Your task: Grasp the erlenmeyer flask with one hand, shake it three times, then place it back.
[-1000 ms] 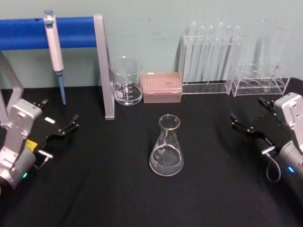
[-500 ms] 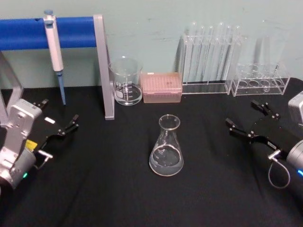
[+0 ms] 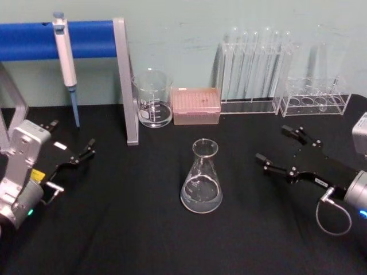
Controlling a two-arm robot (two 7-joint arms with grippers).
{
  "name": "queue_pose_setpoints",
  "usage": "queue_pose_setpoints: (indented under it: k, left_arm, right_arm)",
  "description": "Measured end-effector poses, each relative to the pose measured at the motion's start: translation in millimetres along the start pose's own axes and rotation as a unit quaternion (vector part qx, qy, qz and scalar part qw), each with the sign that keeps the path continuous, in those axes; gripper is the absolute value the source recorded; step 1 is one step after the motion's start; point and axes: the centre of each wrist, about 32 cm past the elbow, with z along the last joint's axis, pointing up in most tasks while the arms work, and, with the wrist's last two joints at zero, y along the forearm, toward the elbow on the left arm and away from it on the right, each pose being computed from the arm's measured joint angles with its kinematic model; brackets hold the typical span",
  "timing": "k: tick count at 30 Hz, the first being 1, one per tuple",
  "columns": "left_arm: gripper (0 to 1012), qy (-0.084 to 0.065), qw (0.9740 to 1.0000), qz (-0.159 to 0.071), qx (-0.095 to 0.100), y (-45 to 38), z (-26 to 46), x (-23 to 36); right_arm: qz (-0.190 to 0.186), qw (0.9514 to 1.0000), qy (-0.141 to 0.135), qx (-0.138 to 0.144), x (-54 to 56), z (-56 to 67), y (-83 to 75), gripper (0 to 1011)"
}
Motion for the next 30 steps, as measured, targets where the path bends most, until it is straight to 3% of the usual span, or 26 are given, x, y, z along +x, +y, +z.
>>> queue_pose_setpoints:
  k: [14, 30]
  left_arm:
    - [1001, 0.0, 1.0, 0.0, 0.0, 0.0, 0.0, 0.0]
    - [1001, 0.0, 1.0, 0.0, 0.0, 0.0, 0.0, 0.0]
  right_arm:
    - [0.086, 0.996, 0.012, 0.022, -1.2, 1.0, 17.9, 1003]
    - [0.139, 0.9892, 0.035, 0.03, -0.7, -3.9, 44.9, 1003]
